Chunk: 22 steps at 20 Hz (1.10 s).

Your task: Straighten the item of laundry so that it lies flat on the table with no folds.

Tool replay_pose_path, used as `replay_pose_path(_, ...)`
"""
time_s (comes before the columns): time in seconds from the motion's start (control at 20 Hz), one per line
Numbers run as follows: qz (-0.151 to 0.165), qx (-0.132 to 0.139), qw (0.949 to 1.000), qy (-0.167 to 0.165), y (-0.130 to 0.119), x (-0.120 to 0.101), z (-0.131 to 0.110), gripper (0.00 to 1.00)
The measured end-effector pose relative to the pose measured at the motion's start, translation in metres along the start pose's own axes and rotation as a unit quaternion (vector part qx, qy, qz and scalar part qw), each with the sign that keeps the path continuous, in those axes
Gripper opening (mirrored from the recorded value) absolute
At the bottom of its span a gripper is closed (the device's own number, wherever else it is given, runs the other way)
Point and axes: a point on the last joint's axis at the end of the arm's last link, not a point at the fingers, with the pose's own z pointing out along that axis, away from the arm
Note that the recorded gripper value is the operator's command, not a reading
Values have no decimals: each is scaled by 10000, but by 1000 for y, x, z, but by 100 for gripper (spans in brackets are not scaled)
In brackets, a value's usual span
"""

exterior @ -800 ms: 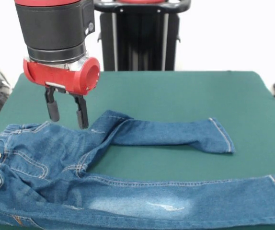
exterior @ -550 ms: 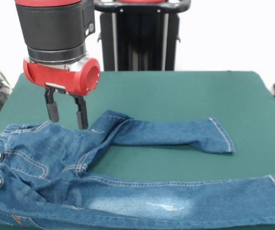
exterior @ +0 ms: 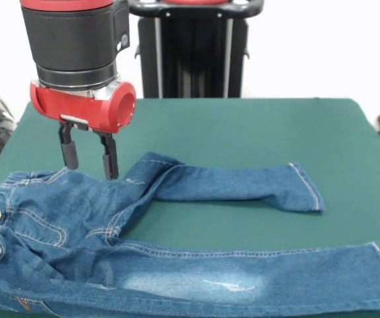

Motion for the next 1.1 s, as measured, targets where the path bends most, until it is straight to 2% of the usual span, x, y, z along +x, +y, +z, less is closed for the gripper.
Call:
replay_pose_path(0.35,106,-81,9995,-287,-3,-4,3,100)
replay_pose_path(0.55,164,-206,9977,-632,-2,-4,10,100)
replay_pose_path(0.75,195,-256,9970,-700,-2,-1,14,100)
replay_pose_path(1.1,242,-247,9978,-569,-10,10,25,100)
